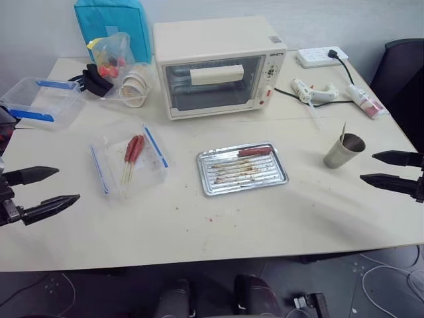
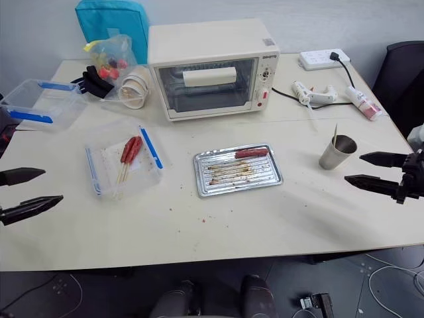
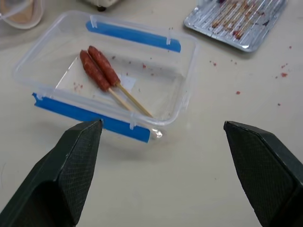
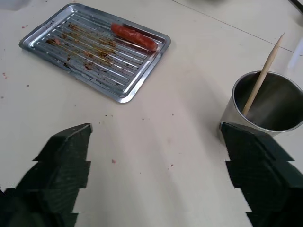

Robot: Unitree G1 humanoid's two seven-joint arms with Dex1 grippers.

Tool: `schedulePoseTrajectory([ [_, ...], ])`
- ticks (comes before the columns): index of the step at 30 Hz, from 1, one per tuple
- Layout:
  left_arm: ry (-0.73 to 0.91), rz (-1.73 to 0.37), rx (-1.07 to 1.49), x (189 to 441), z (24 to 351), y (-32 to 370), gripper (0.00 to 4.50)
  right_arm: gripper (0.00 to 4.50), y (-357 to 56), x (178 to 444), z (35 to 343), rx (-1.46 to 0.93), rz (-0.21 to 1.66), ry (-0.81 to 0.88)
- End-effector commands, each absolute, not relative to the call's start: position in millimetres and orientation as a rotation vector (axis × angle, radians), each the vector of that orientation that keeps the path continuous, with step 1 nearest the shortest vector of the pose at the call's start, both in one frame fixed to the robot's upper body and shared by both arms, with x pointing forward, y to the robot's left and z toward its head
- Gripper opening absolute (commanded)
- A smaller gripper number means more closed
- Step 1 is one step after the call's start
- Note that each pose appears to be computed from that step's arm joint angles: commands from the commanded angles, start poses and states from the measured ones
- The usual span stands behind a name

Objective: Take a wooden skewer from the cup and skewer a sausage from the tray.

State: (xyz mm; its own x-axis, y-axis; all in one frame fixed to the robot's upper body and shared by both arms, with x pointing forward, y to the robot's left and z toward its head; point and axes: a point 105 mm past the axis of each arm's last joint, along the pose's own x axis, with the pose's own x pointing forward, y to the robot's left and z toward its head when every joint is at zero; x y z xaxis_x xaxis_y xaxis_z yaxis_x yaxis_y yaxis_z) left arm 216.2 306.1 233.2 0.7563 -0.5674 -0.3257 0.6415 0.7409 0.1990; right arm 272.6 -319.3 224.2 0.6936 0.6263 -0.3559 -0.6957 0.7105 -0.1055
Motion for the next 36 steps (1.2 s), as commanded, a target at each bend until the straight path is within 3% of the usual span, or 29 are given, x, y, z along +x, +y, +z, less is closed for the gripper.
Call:
schedulePoseTrajectory([
  [1,0.2,-0.769,0.297,218,250,283,4.36,4.48,-326,283,244,-0.274,0.656,0.188],
  [7,0.158,-1.135,0.268,212,261,204,4.36,4.48,-338,320,255,-0.242,0.439,0.054],
  [14,0.087,-1.383,0.251,217,255,133,4.36,4.48,-328,349,243,-0.187,0.371,0.021],
  [26,-0.038,-1.401,0.173,248,256,87,4.36,4.48,-322,385,229,-0.128,0.251,0.012],
  [29,-0.039,-1.403,0.177,248,257,86,4.36,3.95,-318,387,224,-0.139,0.269,0.028],
  [36,-0.04,-1.397,0.192,249,258,88,4.36,1.56,-316,387,223,-0.133,0.266,0.03],
])
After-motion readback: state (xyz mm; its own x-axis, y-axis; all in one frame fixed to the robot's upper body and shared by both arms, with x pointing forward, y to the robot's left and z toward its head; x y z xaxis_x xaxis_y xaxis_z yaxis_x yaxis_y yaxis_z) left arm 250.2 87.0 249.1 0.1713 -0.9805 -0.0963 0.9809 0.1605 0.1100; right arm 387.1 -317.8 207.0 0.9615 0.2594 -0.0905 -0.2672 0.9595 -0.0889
